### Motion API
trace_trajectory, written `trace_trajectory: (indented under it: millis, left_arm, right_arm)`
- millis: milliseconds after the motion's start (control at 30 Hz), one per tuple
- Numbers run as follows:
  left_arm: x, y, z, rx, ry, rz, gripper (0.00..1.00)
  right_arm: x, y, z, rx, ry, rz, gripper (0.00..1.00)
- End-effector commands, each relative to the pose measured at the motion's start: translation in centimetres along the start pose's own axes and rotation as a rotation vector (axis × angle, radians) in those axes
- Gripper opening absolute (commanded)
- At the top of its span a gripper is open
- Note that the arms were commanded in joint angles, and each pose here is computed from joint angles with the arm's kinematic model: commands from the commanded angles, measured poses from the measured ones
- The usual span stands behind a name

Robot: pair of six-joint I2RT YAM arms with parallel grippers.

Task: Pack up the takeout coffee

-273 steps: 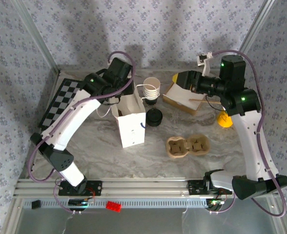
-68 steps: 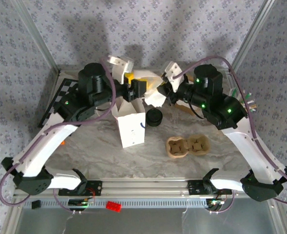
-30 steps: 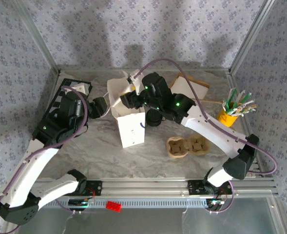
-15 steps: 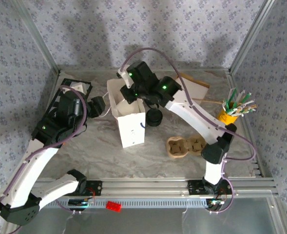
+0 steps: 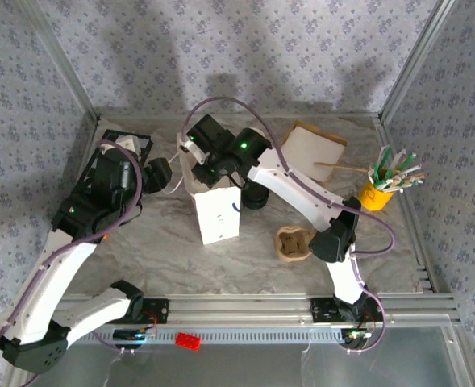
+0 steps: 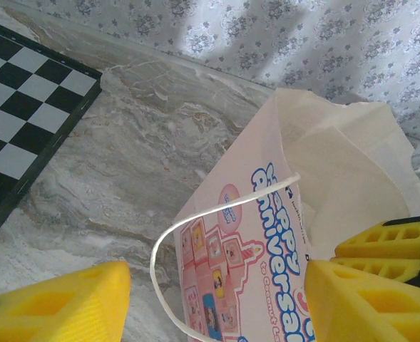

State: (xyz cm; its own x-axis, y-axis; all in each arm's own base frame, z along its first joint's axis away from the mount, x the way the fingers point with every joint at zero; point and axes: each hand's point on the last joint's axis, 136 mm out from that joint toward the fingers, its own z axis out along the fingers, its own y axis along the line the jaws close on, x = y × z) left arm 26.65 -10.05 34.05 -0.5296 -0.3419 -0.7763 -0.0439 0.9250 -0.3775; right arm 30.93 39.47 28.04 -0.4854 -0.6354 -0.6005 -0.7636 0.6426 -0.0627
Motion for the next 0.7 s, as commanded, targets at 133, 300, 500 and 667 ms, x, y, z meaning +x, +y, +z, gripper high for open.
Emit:
trace_trajectory:
  millis: [133,300,500,667]
  left_arm:
    - [-1.9,1.5,-1.4,-0.043,-0.067,0.009,0.70]
    - [-1.4,6.0,-1.7,-0.208,-0.098,-0.001,0.74]
    - [2.1,13.6,0.0,-0.473,-0.124,-0.035,0.84]
    - [4.3,19.4,2.8,-0.650,-0.194,-0.039,0.96]
  right_arm:
    - [-3.9,-0.7,-11.2,-0.032,-0.260,0.053,0.46]
    - [-0.3,-7.6,-16.2,0.198,-0.323,0.231,0.69]
    - [11.7,-17.7,-19.5,0.518,-0.419,0.565,0.94]
    - [24.3,-22.5,-17.3,0.808,-0.382,0.768,1.00]
